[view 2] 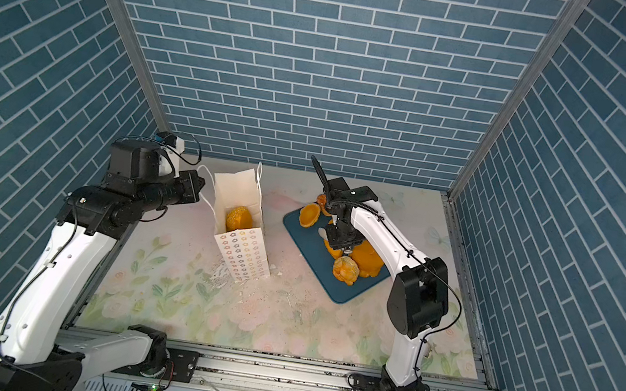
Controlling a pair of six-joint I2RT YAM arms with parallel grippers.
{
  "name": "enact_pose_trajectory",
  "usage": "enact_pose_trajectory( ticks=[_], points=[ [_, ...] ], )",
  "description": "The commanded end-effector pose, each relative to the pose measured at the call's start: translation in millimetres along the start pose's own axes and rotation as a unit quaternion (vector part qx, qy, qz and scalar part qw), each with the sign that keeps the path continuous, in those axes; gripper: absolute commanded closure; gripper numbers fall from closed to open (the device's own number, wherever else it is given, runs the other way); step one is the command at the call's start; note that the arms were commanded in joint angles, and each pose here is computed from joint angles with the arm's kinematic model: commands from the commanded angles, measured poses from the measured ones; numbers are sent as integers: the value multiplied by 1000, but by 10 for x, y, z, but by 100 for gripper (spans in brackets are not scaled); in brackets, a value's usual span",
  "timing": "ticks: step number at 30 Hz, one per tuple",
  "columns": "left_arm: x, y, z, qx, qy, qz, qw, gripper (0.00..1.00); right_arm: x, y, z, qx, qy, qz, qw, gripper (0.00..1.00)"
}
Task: Place the fake bread into the paper bag
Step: 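Lower the tongs onto the orange bread slice on the tray and pinch, then lift the orange slice with the tongs and carry it over the bag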
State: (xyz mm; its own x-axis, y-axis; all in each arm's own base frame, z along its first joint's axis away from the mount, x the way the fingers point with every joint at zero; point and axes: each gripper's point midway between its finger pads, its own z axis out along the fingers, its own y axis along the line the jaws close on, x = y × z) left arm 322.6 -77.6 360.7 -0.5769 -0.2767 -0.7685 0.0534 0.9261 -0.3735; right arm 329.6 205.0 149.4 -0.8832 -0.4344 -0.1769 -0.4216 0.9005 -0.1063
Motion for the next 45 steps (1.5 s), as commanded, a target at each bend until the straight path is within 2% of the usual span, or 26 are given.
enact_pose_trajectory(
  ticks=[1,16,27,32,38,41,45],
  points=[
    [17,11,10,-1,0,0,1000,100,-24,34,-83,1,-4,-15,1000,62],
    [36,0,-39,5,-4,2,1000,100,48,-1,-448,15,-38,-8,999,69],
    [28,-21,-69,10,-8,3,1000,100,64,-29,-651,20,-64,-7,998,71],
    [29,-12,-69,8,-8,4,1000,100,-54,-9,-960,-5,-121,4,993,71],
    [25,-6,-83,7,-13,1,1000,100,-307,-12,-1692,-38,-235,14,971,71],
    [14,-7,-100,7,-15,2,1000,100,-436,-9,-2169,-63,-304,19,950,71],
    [19,-9,-98,7,-13,3,1000,100,-561,89,-2793,-111,-395,11,912,71]
  ],
)
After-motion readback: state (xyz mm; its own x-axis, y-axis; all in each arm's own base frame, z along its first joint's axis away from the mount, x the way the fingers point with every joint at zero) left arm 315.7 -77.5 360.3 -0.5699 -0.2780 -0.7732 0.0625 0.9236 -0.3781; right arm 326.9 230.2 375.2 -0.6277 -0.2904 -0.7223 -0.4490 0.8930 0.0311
